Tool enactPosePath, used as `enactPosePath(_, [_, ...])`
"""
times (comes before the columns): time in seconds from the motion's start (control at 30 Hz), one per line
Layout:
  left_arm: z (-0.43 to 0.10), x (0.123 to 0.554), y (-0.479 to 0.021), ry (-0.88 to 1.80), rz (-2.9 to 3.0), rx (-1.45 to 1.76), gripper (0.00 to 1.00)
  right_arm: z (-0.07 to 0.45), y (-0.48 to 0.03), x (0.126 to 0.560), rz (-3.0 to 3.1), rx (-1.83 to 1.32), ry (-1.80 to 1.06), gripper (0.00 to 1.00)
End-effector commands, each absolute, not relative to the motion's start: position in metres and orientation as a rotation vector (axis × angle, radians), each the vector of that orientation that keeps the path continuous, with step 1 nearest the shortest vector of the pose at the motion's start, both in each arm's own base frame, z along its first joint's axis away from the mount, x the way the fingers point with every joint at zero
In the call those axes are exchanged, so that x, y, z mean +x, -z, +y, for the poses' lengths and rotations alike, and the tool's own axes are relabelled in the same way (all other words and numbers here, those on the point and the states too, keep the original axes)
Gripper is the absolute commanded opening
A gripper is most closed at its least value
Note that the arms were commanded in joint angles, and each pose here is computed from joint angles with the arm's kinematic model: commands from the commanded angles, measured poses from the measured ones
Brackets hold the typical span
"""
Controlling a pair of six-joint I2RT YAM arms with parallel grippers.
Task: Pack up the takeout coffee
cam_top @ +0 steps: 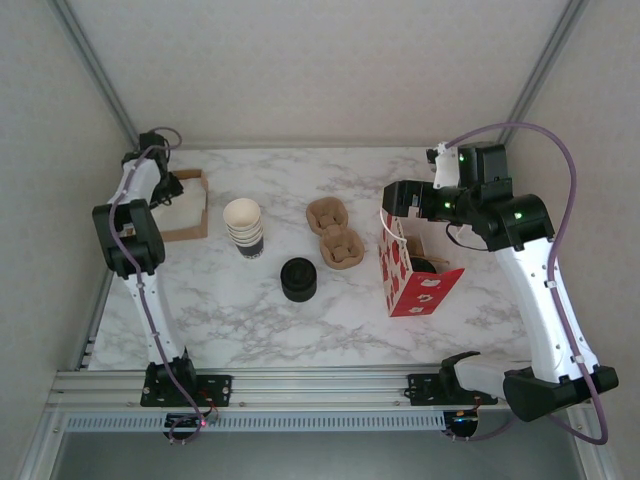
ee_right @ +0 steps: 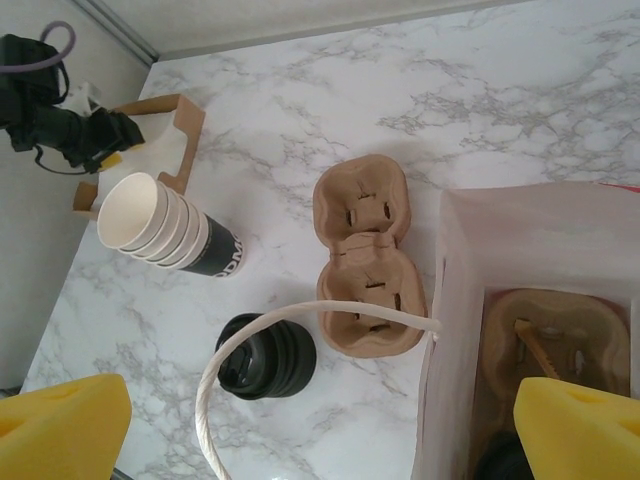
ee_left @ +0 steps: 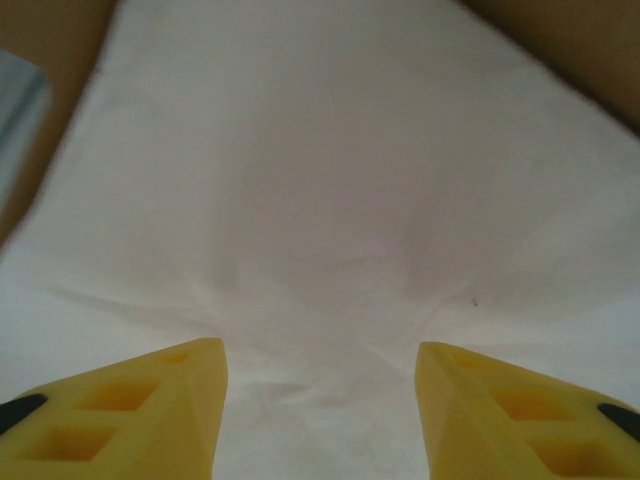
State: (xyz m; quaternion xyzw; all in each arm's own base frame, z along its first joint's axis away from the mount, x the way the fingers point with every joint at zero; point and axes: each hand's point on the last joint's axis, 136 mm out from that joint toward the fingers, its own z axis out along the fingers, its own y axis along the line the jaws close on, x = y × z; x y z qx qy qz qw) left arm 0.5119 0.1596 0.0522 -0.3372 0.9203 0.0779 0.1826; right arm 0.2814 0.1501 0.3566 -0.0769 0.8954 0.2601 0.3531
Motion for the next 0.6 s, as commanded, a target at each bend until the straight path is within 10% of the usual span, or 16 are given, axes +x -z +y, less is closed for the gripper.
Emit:
enactPosePath(0.0, [0.156, 0.515, -0.038, -0.209, 2.629, -0.939, 0.49, 0.148, -0.357, 0.28, 2.313, -0.211, -0.645, 0.99])
enactPosePath(0.57, [0.153, 0.512, -0.044, -0.209, 2.623, -0.902, 0.15, 0.151, -0.354, 0.284, 2.326, -0.2, -0.658, 0.99])
